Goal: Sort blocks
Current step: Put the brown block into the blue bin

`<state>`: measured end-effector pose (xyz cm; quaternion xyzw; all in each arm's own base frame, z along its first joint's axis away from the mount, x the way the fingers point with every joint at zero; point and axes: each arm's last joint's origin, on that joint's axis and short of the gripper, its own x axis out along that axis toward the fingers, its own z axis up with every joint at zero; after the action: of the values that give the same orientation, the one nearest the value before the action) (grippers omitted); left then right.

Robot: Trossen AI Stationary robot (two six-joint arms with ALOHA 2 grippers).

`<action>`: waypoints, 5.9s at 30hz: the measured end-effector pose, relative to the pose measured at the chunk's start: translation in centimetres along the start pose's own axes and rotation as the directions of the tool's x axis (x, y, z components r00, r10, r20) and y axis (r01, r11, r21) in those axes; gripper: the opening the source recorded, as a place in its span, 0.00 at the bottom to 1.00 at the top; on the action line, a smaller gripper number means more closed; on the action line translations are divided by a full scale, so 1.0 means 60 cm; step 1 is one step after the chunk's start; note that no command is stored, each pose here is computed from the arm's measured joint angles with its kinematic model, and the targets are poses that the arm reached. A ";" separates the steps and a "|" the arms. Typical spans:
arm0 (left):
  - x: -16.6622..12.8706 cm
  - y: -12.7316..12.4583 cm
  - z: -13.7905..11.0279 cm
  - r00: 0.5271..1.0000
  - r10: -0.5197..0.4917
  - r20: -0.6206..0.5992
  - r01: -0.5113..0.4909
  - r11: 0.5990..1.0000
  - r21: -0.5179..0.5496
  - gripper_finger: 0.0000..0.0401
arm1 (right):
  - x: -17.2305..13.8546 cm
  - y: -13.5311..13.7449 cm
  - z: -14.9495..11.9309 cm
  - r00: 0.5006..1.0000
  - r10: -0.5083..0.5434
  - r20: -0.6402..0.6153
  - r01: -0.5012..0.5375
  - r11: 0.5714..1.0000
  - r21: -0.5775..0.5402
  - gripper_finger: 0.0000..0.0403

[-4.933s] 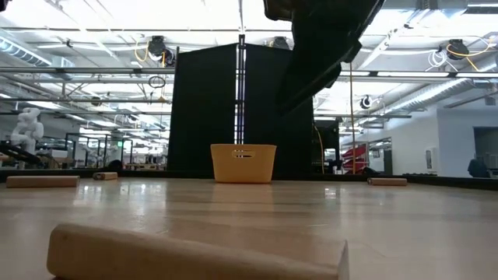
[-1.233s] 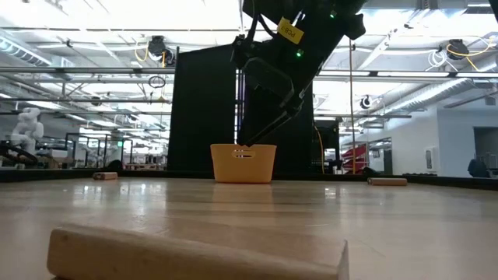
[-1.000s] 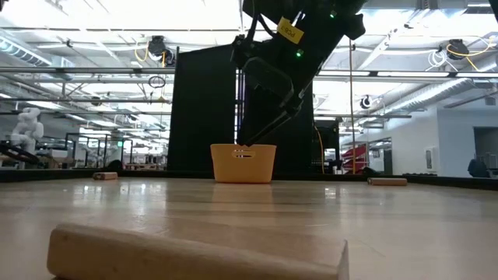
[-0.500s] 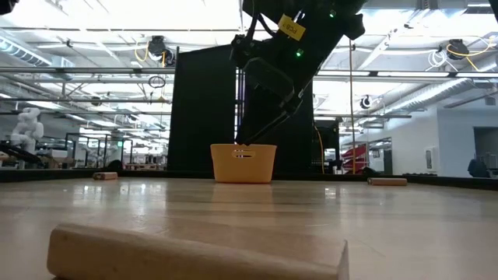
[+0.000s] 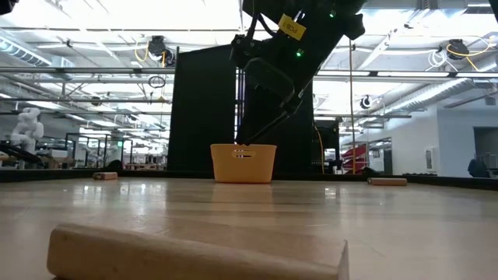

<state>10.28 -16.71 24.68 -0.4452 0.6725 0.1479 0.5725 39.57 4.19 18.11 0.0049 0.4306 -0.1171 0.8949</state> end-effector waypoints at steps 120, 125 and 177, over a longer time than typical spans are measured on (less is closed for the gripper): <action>-0.162 0.042 0.399 0.609 -0.152 0.779 -0.240 0.900 0.364 0.35 | -0.067 -0.418 -0.256 0.745 -0.114 -0.657 0.001 0.985 -0.170 0.18; -0.162 0.042 0.399 0.608 -0.153 0.779 -0.240 0.900 0.364 0.35 | -0.068 -0.419 -0.256 0.741 -0.126 -0.659 0.014 0.985 -0.173 0.09; -0.008 -0.061 0.384 0.081 -0.716 0.693 -0.434 0.601 0.671 0.36 | -0.172 -0.140 0.003 0.635 0.487 0.599 -0.384 0.872 -0.302 0.11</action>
<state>27.77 -2.26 19.31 0.0004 0.0295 0.0277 0.9992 31.75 -1.87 26.95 0.0017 0.0803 0.1406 0.9868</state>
